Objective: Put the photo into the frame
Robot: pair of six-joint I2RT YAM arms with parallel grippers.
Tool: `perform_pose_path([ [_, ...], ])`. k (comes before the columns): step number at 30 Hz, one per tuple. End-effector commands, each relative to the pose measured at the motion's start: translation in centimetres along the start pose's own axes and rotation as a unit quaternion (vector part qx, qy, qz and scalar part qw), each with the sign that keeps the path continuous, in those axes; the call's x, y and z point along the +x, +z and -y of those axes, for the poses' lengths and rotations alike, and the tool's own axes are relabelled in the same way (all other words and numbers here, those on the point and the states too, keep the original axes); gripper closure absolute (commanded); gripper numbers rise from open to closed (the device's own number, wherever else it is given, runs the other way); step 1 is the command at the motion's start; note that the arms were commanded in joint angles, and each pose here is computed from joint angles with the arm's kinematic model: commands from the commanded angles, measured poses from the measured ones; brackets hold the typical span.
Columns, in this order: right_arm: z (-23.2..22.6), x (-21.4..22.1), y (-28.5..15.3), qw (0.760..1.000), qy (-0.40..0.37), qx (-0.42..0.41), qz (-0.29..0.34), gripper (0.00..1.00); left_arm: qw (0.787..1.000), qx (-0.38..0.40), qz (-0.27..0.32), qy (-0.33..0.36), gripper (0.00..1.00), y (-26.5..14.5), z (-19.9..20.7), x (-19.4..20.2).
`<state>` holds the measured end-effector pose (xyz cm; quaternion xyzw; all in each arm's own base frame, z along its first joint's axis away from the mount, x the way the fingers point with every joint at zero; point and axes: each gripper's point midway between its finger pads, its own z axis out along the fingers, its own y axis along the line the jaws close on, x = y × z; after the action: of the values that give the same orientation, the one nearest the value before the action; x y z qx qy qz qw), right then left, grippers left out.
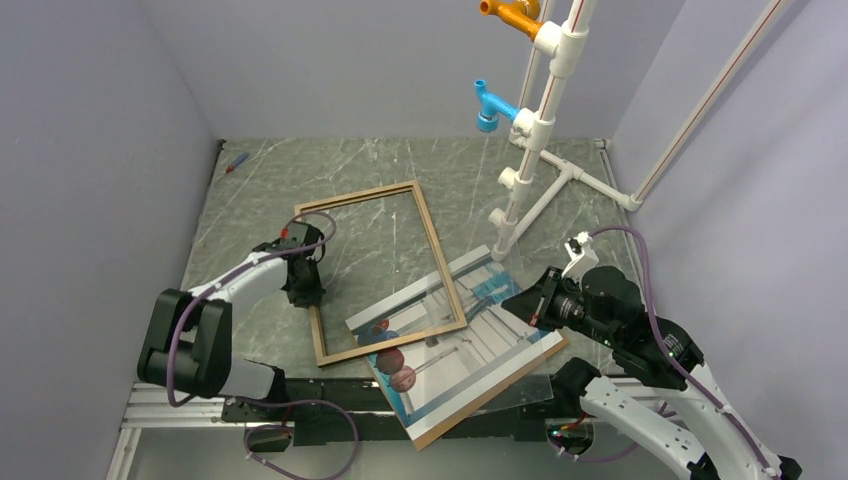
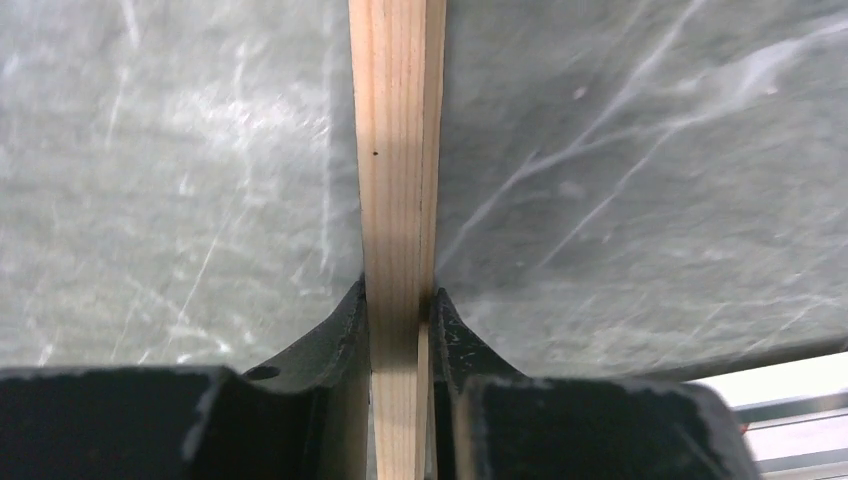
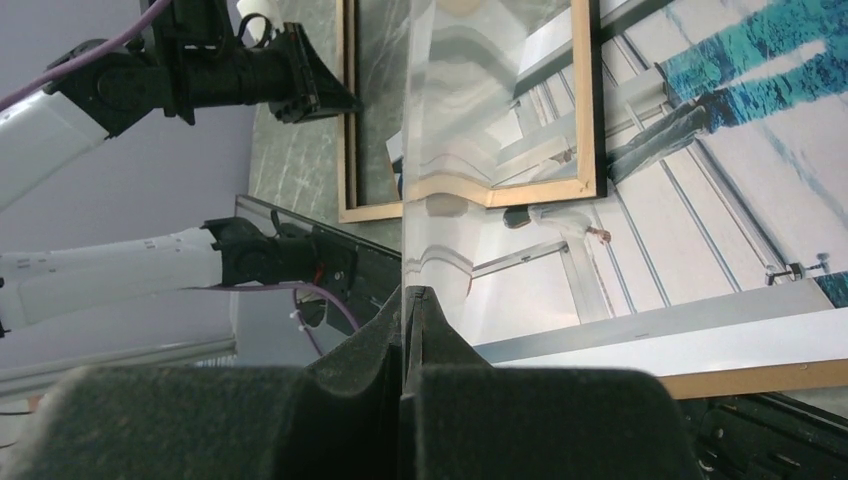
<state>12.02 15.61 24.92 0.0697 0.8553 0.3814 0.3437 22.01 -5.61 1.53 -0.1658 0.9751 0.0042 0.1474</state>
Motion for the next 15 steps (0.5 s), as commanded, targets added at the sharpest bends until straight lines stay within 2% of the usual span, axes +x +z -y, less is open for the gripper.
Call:
perform_pose_path([
  [1,-2.3,-2.1,-0.1,0.999,-0.005,-0.036,0.035,1.0,0.996,0.026,0.018,0.082,0.96,0.5,1.6,-2.1],
  [3,-2.5,-2.2,0.0,0.999,-0.008,-0.036,0.035,1.0,0.994,0.031,0.026,0.1,1.0,0.6,2.2,-2.5],
  [10,-4.3,-2.4,1.0,0.998,-0.008,-0.065,0.022,1.0,0.983,0.073,0.051,0.162,1.0,-0.1,4.9,-2.6],
  [15,-6.3,-3.1,1.2,0.995,0.0,-0.099,0.024,1.0,0.98,0.086,0.052,0.169,1.0,-0.9,5.6,-1.7],
])
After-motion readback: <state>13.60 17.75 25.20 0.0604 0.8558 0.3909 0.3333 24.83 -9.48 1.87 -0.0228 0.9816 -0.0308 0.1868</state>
